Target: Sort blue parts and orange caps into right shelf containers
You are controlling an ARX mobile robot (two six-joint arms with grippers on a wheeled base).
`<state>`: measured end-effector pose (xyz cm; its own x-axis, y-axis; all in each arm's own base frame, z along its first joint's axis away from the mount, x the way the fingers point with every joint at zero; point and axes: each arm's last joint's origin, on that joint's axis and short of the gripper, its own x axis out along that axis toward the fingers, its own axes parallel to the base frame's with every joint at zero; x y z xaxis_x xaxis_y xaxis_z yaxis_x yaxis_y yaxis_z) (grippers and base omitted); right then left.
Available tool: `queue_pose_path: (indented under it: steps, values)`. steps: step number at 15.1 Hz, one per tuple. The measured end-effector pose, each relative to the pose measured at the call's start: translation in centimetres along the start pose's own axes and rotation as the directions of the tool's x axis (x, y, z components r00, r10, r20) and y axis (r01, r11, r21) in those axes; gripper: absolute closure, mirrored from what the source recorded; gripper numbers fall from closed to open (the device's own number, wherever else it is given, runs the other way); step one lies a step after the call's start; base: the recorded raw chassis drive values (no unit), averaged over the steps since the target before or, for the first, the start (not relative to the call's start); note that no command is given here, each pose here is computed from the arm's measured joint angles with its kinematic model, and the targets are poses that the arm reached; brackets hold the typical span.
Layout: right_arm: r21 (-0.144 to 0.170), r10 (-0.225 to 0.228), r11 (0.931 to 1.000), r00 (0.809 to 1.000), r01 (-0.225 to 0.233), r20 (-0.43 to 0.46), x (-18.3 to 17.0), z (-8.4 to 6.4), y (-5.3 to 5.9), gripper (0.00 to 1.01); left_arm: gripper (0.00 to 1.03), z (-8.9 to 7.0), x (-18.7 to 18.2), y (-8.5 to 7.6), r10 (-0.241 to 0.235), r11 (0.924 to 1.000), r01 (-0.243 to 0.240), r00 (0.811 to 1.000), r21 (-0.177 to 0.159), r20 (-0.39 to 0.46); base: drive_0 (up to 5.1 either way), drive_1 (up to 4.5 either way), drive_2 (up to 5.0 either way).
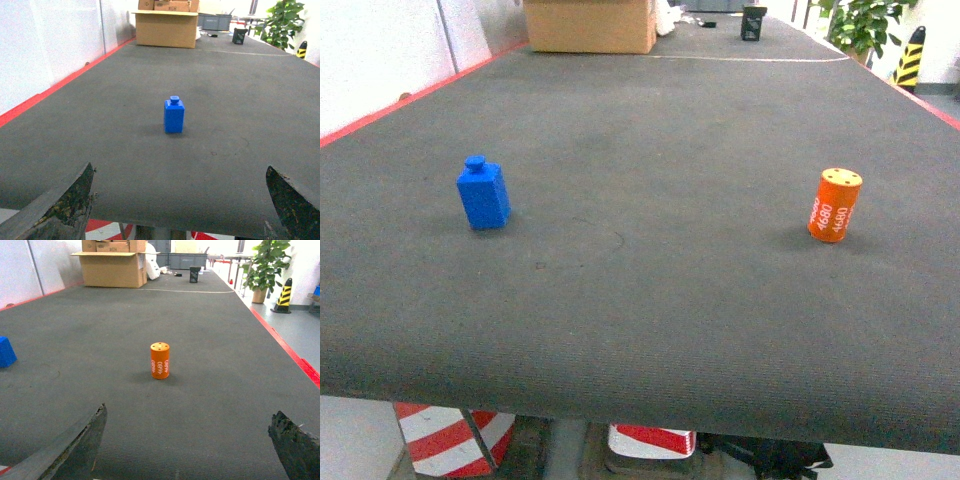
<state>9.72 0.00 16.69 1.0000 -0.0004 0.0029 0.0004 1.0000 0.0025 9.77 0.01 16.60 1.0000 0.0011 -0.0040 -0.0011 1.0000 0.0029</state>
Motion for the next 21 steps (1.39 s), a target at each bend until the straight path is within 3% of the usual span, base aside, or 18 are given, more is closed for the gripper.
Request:
queue_pose_path:
  steps: [21]
  values:
    - [0.0, 0.0, 1.0, 1.0, 0.0, 0.0, 0.0, 0.0, 0.0, 0.03, 0.05, 0.0, 0.0, 0.0, 0.0, 1.0, 0.0, 1.0, 0.0, 0.0, 0.0, 0.0, 0.0]
